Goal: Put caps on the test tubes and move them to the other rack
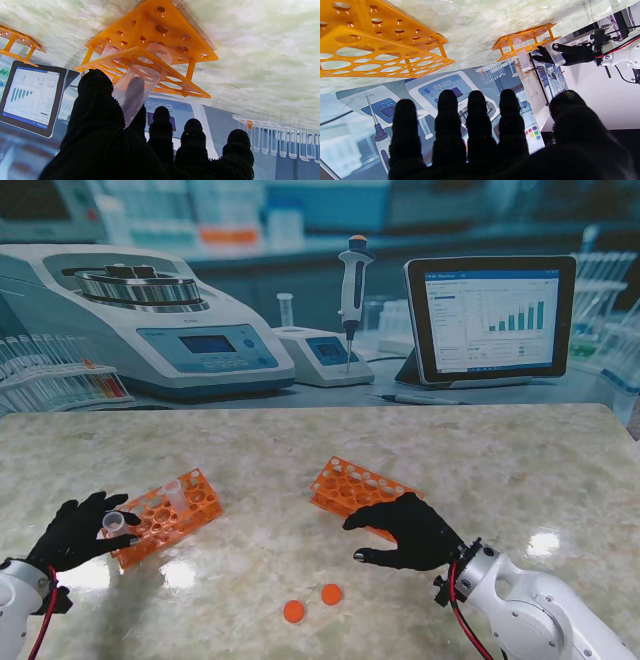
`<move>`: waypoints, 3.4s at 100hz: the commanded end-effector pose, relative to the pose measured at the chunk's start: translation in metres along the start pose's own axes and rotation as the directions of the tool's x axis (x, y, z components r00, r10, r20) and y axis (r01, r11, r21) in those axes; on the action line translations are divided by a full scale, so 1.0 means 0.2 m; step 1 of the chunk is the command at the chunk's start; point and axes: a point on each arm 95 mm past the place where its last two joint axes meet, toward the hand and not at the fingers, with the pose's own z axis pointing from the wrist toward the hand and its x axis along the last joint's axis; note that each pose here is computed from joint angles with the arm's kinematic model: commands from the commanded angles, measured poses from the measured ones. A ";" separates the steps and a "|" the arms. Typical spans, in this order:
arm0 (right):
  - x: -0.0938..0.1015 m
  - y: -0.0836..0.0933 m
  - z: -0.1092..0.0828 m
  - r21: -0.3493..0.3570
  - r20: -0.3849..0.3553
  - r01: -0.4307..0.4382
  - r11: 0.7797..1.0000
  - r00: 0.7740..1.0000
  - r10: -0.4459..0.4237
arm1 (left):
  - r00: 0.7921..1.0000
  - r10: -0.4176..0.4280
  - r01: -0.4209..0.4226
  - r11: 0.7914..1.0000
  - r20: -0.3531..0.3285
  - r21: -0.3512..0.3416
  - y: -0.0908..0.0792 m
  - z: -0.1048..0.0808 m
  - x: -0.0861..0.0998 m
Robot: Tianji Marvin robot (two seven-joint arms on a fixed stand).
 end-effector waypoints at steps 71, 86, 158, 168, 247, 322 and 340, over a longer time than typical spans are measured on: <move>0.01 -0.02 0.00 0.015 -0.001 -0.009 1.000 1.000 0.009 | 0.992 -0.127 0.126 0.990 0.015 0.059 -0.01 0.02 -0.03; 0.01 -0.01 0.00 0.019 -0.003 -0.010 1.000 1.000 0.010 | 0.988 -0.155 0.153 0.986 0.021 0.067 0.01 0.02 -0.04; 0.01 -0.02 0.00 0.019 -0.003 -0.010 1.000 1.000 0.010 | 0.983 -0.183 0.183 0.979 -0.017 0.092 -0.03 0.02 -0.03; 0.01 -0.02 -0.01 0.019 -0.003 -0.009 1.000 1.000 0.009 | 0.983 -0.179 0.181 0.979 -0.024 0.098 -0.04 0.02 -0.03; 0.01 -0.01 -0.01 0.010 -0.004 -0.006 1.000 1.000 0.006 | 0.982 -0.080 0.110 0.979 -0.171 0.173 -0.14 0.00 0.12; 0.01 -0.01 -0.02 -0.001 -0.004 -0.003 1.000 1.000 0.003 | 0.931 -0.010 0.097 0.970 -0.365 0.222 -0.26 -0.01 0.44; 0.01 0.00 -0.03 -0.003 -0.003 -0.002 1.000 1.000 0.002 | 0.913 -0.013 0.113 0.968 -0.407 0.223 -0.26 0.00 0.52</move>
